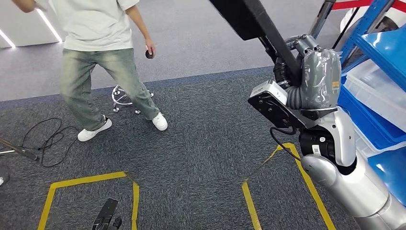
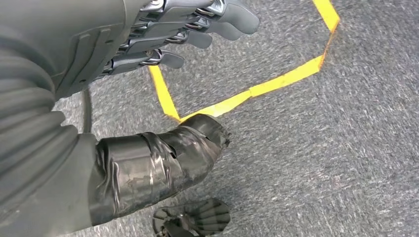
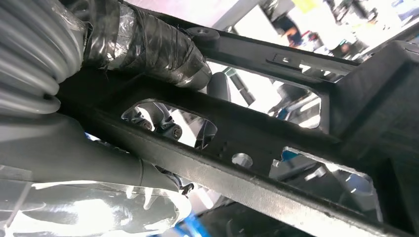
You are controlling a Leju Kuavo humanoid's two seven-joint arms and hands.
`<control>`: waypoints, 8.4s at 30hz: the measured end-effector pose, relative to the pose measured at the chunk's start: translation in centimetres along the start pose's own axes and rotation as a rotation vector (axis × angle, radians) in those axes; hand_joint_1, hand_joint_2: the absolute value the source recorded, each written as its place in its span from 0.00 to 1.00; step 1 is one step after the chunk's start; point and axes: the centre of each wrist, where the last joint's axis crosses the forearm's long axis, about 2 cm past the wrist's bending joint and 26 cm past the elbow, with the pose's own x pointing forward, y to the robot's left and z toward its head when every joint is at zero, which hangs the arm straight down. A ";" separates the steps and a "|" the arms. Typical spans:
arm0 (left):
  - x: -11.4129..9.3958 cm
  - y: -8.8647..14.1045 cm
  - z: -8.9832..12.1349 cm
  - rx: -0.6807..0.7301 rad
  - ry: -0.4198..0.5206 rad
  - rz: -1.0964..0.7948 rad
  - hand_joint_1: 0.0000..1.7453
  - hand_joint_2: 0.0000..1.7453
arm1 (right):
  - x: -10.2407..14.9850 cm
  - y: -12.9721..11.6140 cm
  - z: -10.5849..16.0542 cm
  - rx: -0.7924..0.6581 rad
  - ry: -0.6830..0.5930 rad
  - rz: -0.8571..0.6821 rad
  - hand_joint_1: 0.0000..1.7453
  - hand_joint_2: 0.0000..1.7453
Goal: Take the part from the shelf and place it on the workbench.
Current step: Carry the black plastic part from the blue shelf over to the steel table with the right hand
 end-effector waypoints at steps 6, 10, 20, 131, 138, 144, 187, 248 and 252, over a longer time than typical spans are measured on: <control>-0.1 0.3 0.0 -0.002 0.000 0.000 0.00 1.00 | -0.1 0.2 0.3 0.000 -0.010 -0.004 1.00 1.00; -1.1 0.3 0.4 -0.010 0.020 0.002 0.00 1.00 | -0.3 0.4 0.6 0.003 -0.008 0.002 1.00 1.00; -1.5 0.2 0.6 -0.014 0.027 0.007 0.00 1.00 | -0.7 0.8 1.3 0.020 0.010 0.009 1.00 1.00; -1.7 0.3 0.7 -0.116 0.073 0.022 0.00 1.00 | -1.2 1.1 2.5 0.080 0.006 0.134 1.00 1.00; -1.7 0.3 0.7 -0.118 0.074 0.018 0.00 1.00 | -1.2 1.2 2.6 0.090 0.011 0.135 1.00 1.00; -1.6 0.2 0.6 -0.123 0.074 0.015 0.00 1.00 | -1.2 1.2 2.6 0.093 0.014 0.134 1.00 1.00; -1.6 0.3 0.7 -0.125 0.077 0.003 0.00 1.00 | -1.3 1.3 2.7 0.116 0.030 0.100 1.00 1.00; -1.5 0.4 0.6 -0.081 0.069 -0.006 0.00 1.00 | -1.7 1.5 3.7 0.126 0.065 0.051 1.00 1.00; -1.4 0.5 0.5 -0.079 0.066 -0.007 0.00 1.00 | -1.7 1.5 3.7 0.125 0.063 0.052 1.00 1.00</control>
